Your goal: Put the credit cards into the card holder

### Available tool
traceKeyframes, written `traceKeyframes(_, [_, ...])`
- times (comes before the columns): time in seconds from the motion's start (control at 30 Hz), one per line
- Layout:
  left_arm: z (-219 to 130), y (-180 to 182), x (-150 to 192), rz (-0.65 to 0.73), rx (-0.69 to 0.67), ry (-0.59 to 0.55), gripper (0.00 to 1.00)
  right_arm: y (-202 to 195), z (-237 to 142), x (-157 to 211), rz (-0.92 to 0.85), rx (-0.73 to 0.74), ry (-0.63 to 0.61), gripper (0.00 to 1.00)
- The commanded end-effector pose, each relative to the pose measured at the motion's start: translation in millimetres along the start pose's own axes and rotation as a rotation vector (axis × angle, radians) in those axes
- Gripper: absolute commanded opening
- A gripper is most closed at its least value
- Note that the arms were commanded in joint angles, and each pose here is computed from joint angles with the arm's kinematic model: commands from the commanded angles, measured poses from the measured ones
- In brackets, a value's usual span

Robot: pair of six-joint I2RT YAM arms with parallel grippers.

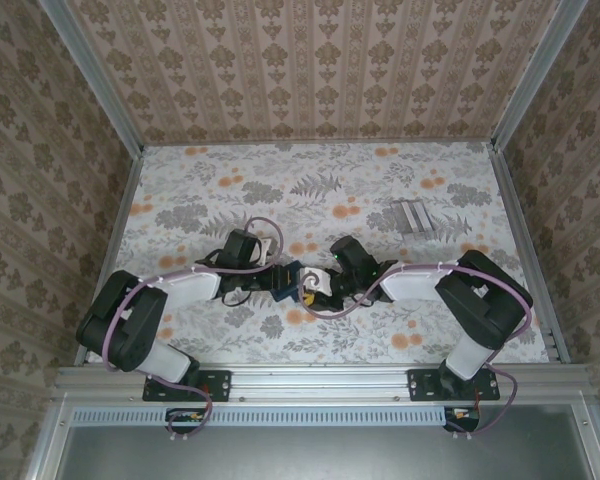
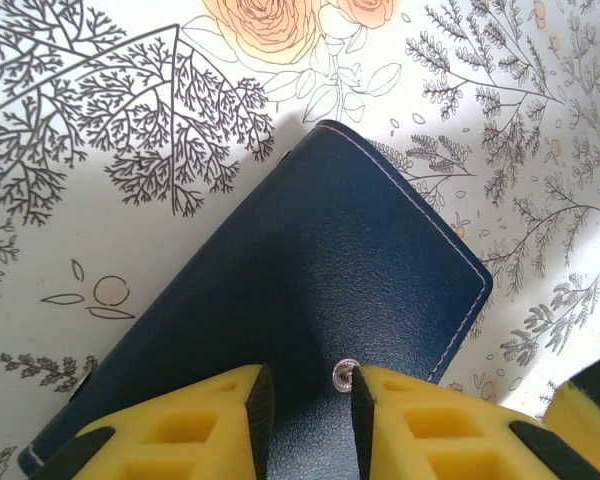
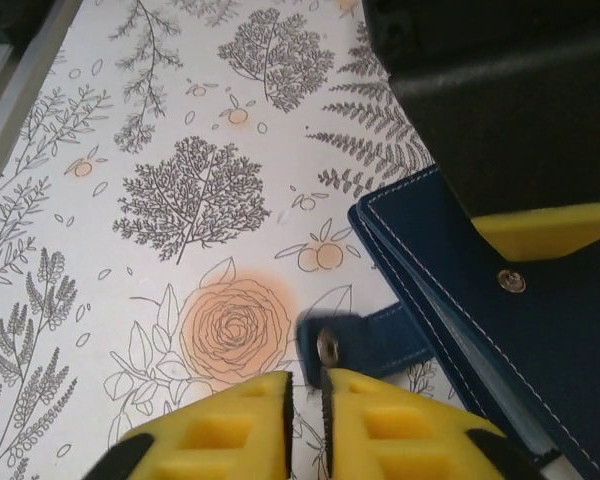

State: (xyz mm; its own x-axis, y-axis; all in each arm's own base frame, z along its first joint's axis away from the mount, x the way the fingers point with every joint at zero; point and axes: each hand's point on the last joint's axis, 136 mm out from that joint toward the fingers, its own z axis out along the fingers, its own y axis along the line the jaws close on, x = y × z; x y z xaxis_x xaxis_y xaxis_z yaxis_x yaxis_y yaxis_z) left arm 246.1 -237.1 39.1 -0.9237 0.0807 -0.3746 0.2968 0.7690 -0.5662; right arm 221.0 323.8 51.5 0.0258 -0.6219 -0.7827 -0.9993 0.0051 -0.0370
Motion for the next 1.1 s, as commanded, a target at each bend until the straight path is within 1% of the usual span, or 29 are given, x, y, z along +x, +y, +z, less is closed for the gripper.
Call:
traceKeyframes(0.0, [0.5,20.6,26.1,-0.081,-0.075,0.12,0.32,5.1,-6.8,-10.1,-0.06,-0.036,0.031,0.25])
traceKeyframes(0.2, [-1.1,27.8,26.3,-0.117,-0.097,0.119,0.32,8.5,2.2,-6.5,-0.104,-0.047,0.09,0.26])
traceKeyframes(0.37, [-2.6,27.6,25.6,-0.113,-0.092,0.114,0.3,-2.8,6.8,-10.9,-0.096,-0.005,0.099,0.27])
traceKeyframes(0.4, [-2.5,28.1,25.4,-0.115,-0.092,0.113,0.29,-5.9,7.4,-11.3,-0.093,0.006,0.104,0.3])
traceKeyframes(0.47, [-2.1,27.8,25.5,-0.115,-0.089,0.111,0.28,-8.5,7.9,-12.1,-0.094,0.011,0.111,0.32])
traceKeyframes(0.63, [-1.1,28.4,25.0,-0.12,-0.083,0.107,0.26,-15.1,7.3,-17.1,-0.088,0.025,0.105,0.32])
traceKeyframes(0.8, [-0.4,26.9,23.8,-0.121,-0.073,0.101,0.25,-20.6,14.9,-15.7,-0.064,0.018,0.116,0.32])
traceKeyframes(0.9, [-0.9,27.1,23.2,-0.122,-0.072,0.099,0.25,-24.1,19.3,-12.7,-0.024,-0.004,0.122,0.32])
traceKeyframes(1.0, [-0.9,27.7,23.0,-0.125,-0.073,0.099,0.24,-24.5,20.0,-12.9,0.02,-0.037,0.113,0.26])
traceKeyframes(1.07, [-0.7,27.5,22.8,-0.127,-0.07,0.096,0.24,-24.3,19.7,-13.3,0.034,-0.049,0.105,0.26])
